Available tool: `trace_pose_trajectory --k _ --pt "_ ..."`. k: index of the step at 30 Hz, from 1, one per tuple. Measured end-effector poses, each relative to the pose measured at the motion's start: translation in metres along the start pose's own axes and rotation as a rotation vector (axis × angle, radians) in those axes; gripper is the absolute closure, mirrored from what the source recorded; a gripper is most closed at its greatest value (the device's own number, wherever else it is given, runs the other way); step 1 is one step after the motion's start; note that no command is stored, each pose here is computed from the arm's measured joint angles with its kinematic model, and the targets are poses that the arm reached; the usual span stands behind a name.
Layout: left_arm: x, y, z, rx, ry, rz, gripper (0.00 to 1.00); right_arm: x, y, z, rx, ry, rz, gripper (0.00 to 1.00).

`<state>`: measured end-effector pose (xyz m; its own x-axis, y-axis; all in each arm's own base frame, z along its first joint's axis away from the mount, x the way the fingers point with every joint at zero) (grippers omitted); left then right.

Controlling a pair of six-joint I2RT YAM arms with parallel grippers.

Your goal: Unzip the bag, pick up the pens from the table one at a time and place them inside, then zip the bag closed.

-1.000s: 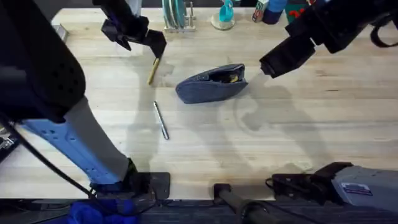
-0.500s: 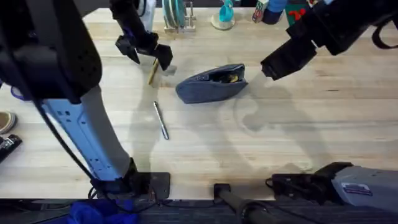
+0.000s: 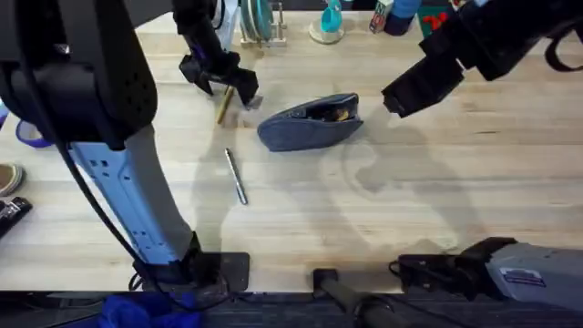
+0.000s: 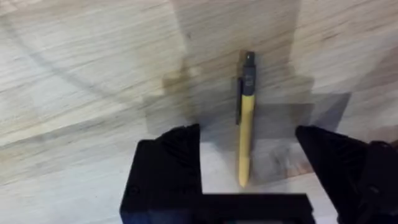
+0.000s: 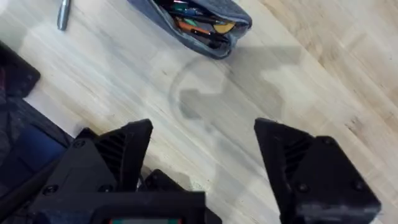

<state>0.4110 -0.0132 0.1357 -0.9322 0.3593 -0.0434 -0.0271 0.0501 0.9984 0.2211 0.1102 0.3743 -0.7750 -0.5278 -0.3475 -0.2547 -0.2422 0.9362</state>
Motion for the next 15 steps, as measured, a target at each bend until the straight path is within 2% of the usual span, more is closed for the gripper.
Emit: trace_pose_trajectory --k 8,15 --pt "0.0075 -0.0011 -0.0017 -0.011 0.002 0.005 0.144 0.0 -0.0001 0.0 0.0 0.0 0.0 0.005" --pt "0.0091 -0.0014 -0.0023 -0.008 0.006 0.014 0.309 -0.0001 -0.0001 0.0 0.0 0.0 0.0 0.006"
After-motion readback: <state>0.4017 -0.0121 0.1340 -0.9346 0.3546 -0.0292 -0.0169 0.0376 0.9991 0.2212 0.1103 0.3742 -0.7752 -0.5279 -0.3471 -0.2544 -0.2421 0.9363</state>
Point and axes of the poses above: each hand's point on the last joint's axis, 136 mm out from that joint toward the fingers, its own y axis back along the fingers, its own z axis along the line the jaws close on, x = y × z, the point moved 10 cm from there along y, back along the fingers, and after that the axes turned 5 degrees about -y, right-handed, at the moved point
